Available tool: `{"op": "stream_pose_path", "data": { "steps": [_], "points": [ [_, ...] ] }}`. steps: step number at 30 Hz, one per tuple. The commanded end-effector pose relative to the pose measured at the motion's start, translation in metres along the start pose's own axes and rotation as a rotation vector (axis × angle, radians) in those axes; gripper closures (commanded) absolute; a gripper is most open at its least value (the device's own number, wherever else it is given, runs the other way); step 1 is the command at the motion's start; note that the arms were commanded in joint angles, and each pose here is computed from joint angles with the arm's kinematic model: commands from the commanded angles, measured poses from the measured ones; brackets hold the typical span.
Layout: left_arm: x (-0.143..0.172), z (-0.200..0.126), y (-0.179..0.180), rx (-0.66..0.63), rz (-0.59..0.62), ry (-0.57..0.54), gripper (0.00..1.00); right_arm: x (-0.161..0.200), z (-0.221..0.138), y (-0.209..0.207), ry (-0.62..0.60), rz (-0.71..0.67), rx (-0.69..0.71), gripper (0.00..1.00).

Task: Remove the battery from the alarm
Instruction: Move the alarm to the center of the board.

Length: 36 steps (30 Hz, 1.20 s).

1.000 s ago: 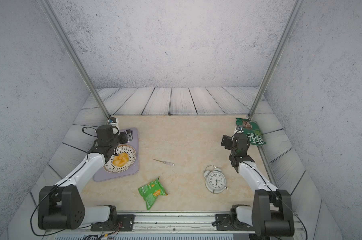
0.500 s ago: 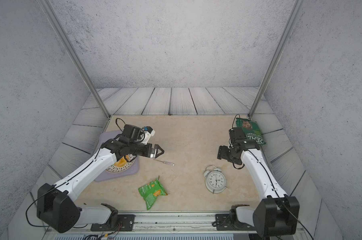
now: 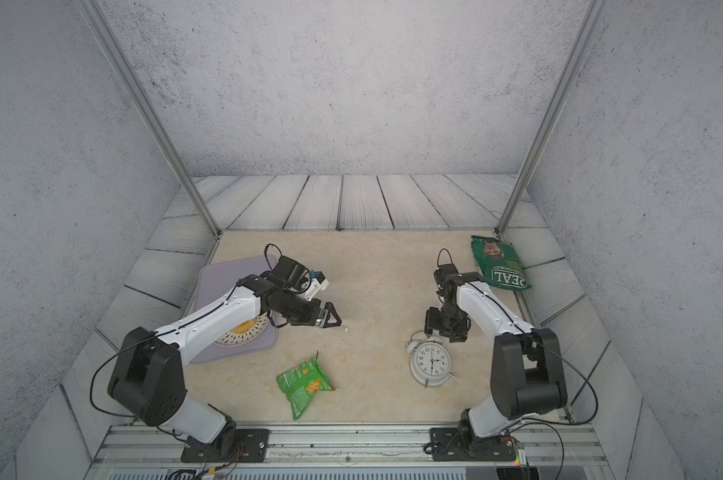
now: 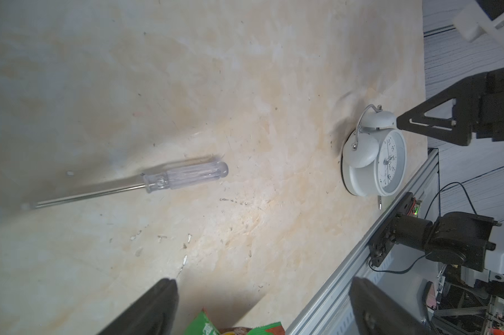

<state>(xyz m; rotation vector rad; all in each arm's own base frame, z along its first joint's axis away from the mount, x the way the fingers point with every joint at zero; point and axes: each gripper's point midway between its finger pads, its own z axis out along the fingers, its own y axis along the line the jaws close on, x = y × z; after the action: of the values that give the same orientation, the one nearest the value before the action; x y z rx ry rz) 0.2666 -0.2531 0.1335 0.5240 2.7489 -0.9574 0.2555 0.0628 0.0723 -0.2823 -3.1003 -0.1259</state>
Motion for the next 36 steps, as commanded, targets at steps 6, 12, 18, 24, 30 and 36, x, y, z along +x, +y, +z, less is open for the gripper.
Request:
{"op": "stream_pose_path", "data": {
  "steps": [6,12,18,24,30,36],
  "points": [
    [-0.006,-0.004,-0.006,0.008,0.017,-0.014,0.01,-0.01,0.039,0.004,0.056,-0.015,0.059,0.34],
    [-0.008,-0.005,-0.001,-0.03,0.042,-0.02,0.01,-0.043,0.044,0.024,-0.022,-0.084,0.011,0.4],
    [-0.02,0.0,0.002,-0.035,0.024,-0.039,0.01,-0.095,0.037,0.092,-0.12,-0.332,-0.059,0.42],
    [-0.048,0.017,0.004,0.022,-0.054,-0.076,0.06,-0.131,0.026,0.16,-0.188,-0.535,-0.148,0.41],
    [-0.086,0.048,0.012,0.144,-0.16,-0.061,0.36,-0.142,-0.013,0.182,-0.262,-0.603,-0.215,0.28],
    [-0.122,0.076,0.036,0.157,-0.209,-0.069,0.4,-0.124,-0.051,0.167,-0.364,-0.6,-0.225,0.24]
  ]
}}
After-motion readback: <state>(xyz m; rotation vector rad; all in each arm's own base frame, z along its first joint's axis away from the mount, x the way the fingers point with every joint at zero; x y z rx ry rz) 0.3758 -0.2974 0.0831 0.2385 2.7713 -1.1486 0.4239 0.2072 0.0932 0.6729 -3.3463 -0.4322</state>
